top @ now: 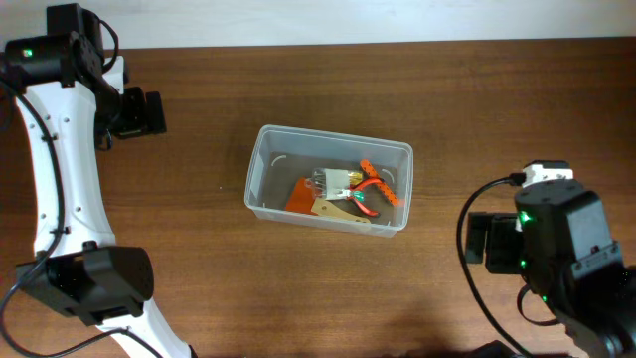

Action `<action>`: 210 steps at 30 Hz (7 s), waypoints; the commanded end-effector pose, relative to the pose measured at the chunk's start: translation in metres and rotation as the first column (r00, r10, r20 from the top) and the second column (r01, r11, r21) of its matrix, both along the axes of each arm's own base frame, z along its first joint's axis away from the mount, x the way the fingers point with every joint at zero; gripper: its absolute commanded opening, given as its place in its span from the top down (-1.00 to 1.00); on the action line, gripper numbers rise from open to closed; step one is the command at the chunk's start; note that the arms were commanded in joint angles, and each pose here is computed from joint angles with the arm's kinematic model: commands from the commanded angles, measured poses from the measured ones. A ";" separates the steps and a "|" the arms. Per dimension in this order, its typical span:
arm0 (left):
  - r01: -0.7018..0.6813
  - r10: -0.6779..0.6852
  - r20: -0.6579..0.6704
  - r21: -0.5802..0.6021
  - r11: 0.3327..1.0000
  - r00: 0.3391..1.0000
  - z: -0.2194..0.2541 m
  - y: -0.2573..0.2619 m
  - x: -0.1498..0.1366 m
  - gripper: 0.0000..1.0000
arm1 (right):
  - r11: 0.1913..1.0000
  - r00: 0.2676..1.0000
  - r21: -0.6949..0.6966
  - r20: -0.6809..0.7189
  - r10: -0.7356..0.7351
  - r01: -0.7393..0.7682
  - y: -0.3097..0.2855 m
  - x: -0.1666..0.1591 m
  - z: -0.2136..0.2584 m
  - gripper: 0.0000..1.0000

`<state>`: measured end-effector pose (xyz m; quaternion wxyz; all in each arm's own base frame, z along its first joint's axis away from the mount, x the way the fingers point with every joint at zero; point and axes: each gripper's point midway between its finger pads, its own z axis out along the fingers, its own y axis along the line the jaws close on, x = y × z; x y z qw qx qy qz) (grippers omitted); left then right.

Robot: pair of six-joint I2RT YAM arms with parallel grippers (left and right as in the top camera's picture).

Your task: Pack container

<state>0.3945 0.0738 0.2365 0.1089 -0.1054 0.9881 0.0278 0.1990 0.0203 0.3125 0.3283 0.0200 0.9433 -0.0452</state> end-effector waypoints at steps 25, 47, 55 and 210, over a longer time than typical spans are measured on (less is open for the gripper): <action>0.004 -0.004 0.011 0.012 1.000 1.000 0.004 0.004 0.000 -0.98 | 1.000 0.994 0.026 0.105 -0.011 0.009 0.005 0.028 0.011 -0.97; 0.004 -0.004 0.011 0.012 1.000 1.000 0.004 0.004 0.000 -0.98 | 0.962 0.730 0.251 0.676 -0.098 -0.103 -0.014 0.020 -0.027 -0.97; 0.004 -0.004 0.011 0.012 1.000 1.000 0.004 0.004 0.000 -0.98 | 0.968 0.543 0.219 0.832 -0.117 -0.126 -0.020 0.033 -0.039 -0.98; 0.035 -0.194 0.962 0.205 0.978 -0.190 0.229 -0.080 -0.184 -0.98 | 0.964 0.721 0.246 0.685 -0.102 -0.097 -0.016 0.042 -0.159 -0.97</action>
